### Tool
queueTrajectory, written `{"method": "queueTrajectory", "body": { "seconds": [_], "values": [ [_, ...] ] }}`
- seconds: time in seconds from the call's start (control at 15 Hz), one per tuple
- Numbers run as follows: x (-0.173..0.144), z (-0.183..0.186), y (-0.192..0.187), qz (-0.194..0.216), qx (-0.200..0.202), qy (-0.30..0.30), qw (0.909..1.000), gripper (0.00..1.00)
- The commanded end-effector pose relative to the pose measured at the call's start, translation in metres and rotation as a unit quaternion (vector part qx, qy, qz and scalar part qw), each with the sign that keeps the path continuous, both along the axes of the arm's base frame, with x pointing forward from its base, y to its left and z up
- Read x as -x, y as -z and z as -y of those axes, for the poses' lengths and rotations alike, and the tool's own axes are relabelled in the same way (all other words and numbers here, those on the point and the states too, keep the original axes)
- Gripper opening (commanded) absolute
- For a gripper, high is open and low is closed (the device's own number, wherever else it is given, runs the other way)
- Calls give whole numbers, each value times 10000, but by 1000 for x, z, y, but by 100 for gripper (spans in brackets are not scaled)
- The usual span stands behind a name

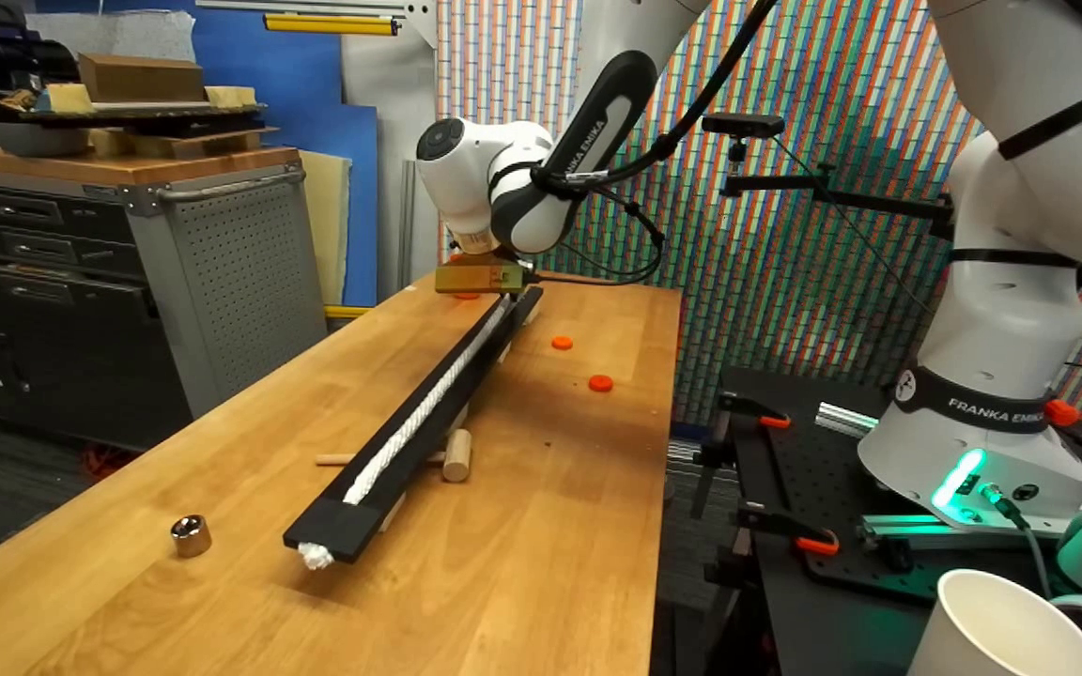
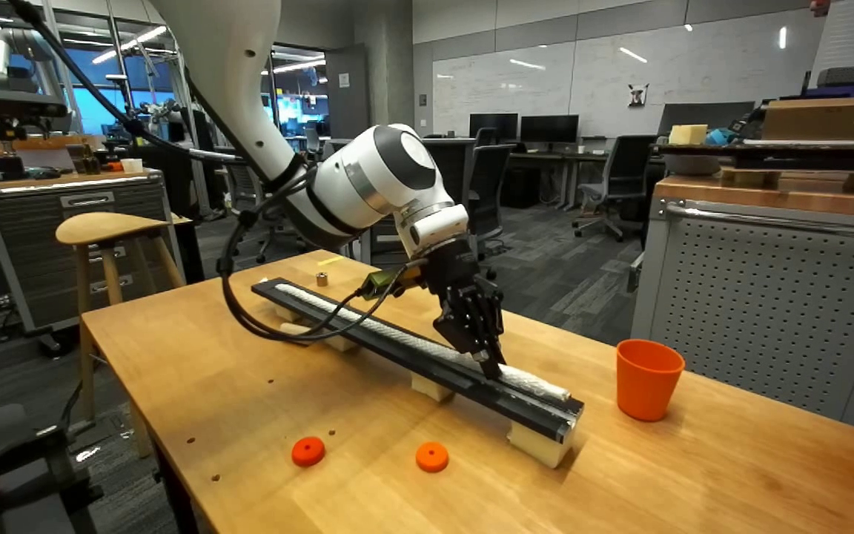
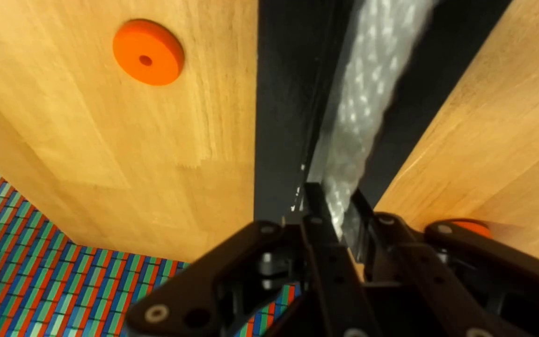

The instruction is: Put the white rope in the hole on the black object

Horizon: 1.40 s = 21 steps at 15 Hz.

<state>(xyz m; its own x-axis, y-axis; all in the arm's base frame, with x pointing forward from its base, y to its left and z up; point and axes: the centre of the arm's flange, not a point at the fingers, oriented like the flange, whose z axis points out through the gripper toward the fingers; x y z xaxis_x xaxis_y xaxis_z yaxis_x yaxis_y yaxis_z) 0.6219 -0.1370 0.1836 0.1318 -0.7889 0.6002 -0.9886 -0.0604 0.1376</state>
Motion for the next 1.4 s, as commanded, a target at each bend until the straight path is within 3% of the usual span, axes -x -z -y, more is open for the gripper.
{"method": "queueTrajectory", "body": {
  "seconds": [0.0, 0.73, 1.2, 1.27, 1.33],
  "values": [
    [6, 1, -10, 65, 223, 31, 9997, 4],
    [20, -1, 5, -185, 227, 269, 9992, 4],
    [12, -1, 8, 42, 241, 326, 9992, 4],
    [11, -2, 6, 65, 217, 346, 9991, 36],
    [10, -2, 5, 94, 223, 357, 9991, 42]
  ]
}}
